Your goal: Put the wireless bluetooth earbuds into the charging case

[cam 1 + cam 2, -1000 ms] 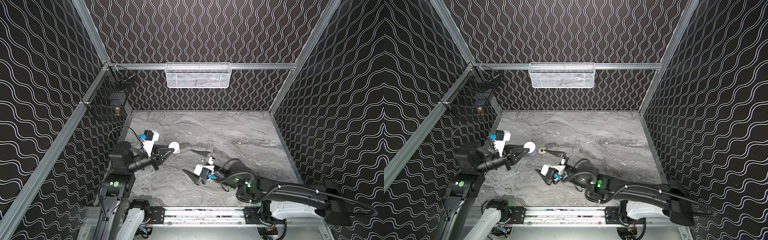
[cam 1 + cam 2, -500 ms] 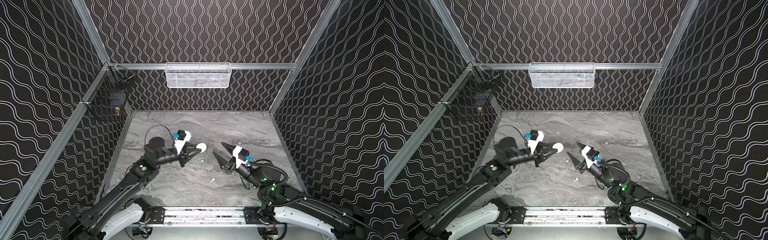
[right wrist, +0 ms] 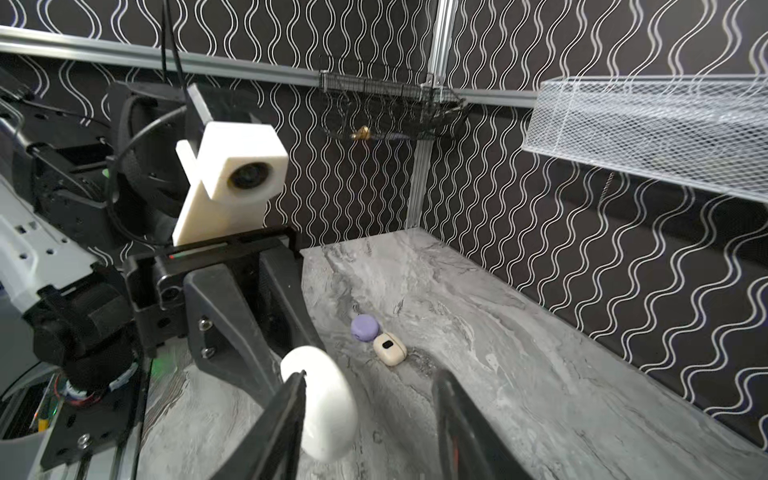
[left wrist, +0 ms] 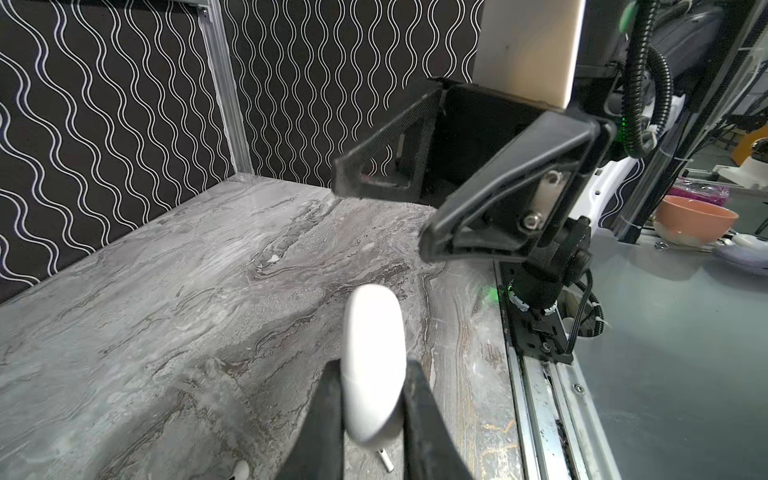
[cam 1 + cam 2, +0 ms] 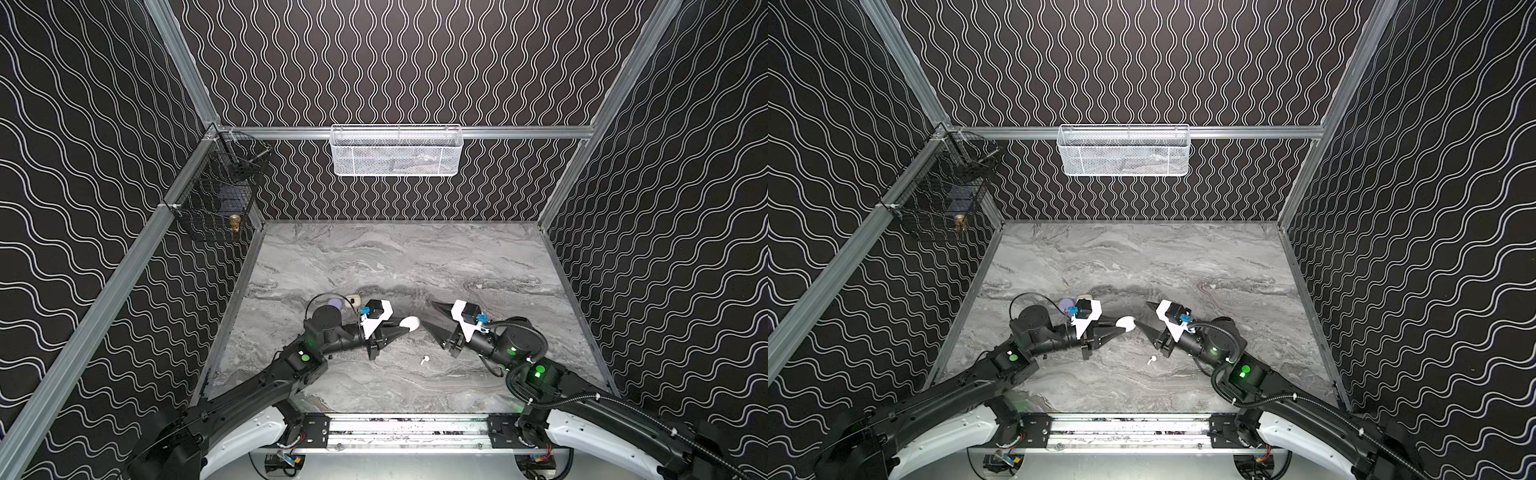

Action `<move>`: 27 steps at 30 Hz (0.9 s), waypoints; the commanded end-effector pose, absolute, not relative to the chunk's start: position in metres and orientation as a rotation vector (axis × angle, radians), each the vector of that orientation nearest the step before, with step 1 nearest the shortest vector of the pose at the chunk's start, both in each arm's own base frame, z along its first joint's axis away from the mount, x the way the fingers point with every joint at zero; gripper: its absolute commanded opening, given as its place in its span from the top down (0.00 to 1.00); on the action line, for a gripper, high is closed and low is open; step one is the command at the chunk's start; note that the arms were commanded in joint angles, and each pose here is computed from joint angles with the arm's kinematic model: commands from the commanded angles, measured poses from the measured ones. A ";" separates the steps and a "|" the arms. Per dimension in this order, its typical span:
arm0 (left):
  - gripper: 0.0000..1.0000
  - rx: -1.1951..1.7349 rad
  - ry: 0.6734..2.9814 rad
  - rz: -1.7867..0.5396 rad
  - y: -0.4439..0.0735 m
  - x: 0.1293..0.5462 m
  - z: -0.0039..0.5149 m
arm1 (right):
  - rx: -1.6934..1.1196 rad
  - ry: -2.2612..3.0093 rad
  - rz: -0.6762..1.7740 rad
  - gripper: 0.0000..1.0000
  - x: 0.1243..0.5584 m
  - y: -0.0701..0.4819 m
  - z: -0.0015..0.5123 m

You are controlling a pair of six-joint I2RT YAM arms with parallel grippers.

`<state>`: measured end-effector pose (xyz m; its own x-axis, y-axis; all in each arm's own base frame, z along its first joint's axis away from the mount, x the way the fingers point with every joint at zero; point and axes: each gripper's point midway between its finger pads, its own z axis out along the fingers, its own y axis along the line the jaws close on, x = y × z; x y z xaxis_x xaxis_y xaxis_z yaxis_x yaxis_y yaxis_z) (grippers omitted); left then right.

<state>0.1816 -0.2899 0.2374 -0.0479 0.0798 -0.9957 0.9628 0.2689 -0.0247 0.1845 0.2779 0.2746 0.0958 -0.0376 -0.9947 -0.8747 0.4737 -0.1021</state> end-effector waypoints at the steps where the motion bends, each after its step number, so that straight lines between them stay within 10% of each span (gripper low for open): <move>1: 1.00 1.059 1.334 -0.979 -0.293 0.182 0.250 | -0.947 1.332 0.781 0.49 0.181 0.286 0.267; 27: 1.00 1.085 1.316 -0.980 -0.294 0.178 0.245 | -0.724 1.404 0.730 0.57 0.219 0.281 0.279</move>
<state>0.1824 -0.2938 0.2372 -0.0070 0.0796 -0.9968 0.9668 0.2553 0.0136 0.2105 0.2824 0.2651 0.0418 -0.0281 -0.9987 -0.8271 0.5598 -0.0503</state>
